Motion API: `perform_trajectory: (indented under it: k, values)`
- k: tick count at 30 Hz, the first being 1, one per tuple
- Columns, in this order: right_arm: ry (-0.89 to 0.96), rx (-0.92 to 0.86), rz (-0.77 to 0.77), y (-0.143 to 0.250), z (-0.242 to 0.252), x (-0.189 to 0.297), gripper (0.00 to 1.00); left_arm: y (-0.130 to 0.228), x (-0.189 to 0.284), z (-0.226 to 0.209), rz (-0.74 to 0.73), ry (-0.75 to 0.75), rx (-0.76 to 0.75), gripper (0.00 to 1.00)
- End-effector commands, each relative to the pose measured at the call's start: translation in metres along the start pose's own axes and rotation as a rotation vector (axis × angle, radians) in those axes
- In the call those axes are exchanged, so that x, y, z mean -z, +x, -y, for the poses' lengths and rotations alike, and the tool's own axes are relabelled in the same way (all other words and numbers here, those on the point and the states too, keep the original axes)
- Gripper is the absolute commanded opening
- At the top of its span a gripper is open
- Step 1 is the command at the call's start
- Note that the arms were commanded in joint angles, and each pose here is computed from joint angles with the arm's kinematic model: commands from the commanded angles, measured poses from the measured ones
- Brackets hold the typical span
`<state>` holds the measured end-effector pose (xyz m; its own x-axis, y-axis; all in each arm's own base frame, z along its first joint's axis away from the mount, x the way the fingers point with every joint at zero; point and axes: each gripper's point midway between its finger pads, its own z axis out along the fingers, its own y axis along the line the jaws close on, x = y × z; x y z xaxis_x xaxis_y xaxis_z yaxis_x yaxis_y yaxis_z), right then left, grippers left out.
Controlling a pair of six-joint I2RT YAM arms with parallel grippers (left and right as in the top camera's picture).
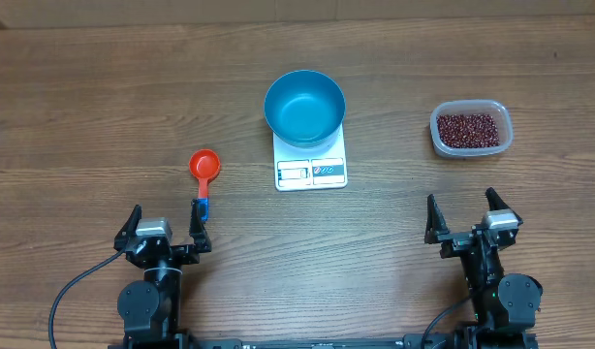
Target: Scoop item into bowl and weigh 150g on scale
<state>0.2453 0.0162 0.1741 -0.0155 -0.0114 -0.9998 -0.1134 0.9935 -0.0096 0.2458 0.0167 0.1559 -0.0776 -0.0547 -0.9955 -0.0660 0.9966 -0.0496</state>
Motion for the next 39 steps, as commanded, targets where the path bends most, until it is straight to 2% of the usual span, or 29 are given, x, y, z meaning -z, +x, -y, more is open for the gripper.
perform_trajectory:
  k: [1,9,28,39]
  values:
    - [0.005,-0.006,0.004,0.002,0.000,0.000,1.00,-0.001,0.000,-0.002,0.007,-0.008,-0.019,1.00]
    - [0.004,-0.006,0.004,0.002,0.000,0.000,1.00,-0.014,0.003,-0.001,0.028,-0.007,-0.019,0.99]
    - [0.004,-0.006,0.004,0.002,0.000,0.000,1.00,-0.049,0.028,0.001,-0.040,-0.009,-0.025,1.00]
    - [0.004,-0.006,0.004,0.002,0.000,0.000,1.00,-0.056,0.016,0.001,-0.257,-0.012,-0.057,1.00]
